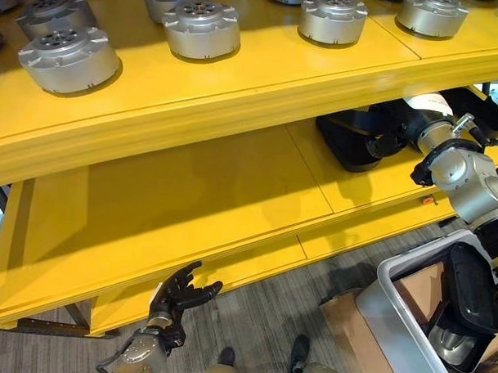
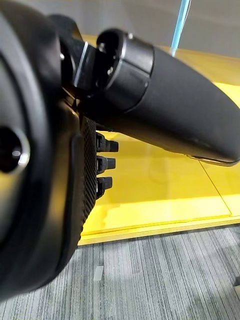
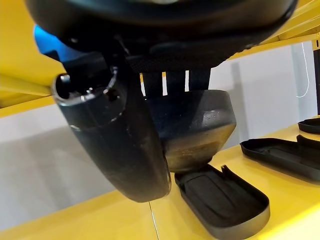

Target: Move parts from the plastic box to the shelf.

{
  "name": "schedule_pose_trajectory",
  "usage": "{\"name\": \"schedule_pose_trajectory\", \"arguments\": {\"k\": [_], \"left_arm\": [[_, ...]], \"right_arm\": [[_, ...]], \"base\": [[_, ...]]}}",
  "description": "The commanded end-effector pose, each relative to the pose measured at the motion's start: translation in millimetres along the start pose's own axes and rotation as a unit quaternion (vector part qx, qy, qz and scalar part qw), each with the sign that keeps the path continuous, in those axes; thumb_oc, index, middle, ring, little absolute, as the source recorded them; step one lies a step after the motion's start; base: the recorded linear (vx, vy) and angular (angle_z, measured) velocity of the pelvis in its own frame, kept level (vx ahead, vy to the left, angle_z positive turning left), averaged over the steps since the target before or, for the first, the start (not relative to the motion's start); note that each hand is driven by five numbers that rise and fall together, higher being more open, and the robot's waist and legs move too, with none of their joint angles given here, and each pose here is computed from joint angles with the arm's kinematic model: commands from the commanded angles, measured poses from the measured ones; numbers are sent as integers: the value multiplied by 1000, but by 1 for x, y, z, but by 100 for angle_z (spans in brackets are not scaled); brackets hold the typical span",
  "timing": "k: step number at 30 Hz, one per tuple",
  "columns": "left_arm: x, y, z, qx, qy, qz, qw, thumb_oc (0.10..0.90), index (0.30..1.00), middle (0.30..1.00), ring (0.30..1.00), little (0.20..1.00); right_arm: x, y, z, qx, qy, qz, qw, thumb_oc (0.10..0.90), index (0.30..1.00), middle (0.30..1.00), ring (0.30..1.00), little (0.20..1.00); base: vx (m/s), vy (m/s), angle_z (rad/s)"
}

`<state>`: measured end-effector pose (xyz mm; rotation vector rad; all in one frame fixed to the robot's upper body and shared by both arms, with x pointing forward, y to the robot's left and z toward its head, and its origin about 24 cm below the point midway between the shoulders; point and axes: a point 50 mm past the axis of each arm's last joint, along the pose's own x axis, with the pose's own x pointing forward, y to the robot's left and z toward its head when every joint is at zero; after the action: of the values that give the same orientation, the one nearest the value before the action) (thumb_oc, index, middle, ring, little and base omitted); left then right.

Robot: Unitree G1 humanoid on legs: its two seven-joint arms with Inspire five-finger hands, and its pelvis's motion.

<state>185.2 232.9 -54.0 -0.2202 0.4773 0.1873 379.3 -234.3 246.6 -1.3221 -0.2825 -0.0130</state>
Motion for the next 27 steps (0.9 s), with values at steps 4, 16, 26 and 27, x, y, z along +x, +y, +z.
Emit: {"name": "schedule_pose_trajectory", "arguments": {"k": [4, 16, 26, 27], "left_arm": [[0, 3, 46, 17, -113, -12, 993, 900, 1000, 1000, 1000, 1000], [1, 0, 49, 15, -120, -11, 993, 900, 1000, 1000, 1000, 1000], [3, 1, 52, 16, -128, -6, 992, 900, 1000, 1000, 1000, 1000], [3, 1, 54, 16, -131, -6, 991, 900, 1000, 1000, 1000, 1000]], "right_arm": [[22, -76, 61, 12, -98, -159, 982, 400, 300, 300, 300, 300], [33, -53, 98, 52, -144, -143, 978, 400, 300, 300, 300, 300], [35, -47, 130, 37, -191, -140, 971, 400, 300, 300, 300, 300], [36, -45, 135, 34, -195, -140, 970, 400, 300, 300, 300, 300]], "base": [[0, 0, 0], [-4, 13, 0], [5, 25, 0], [17, 41, 1]]}}
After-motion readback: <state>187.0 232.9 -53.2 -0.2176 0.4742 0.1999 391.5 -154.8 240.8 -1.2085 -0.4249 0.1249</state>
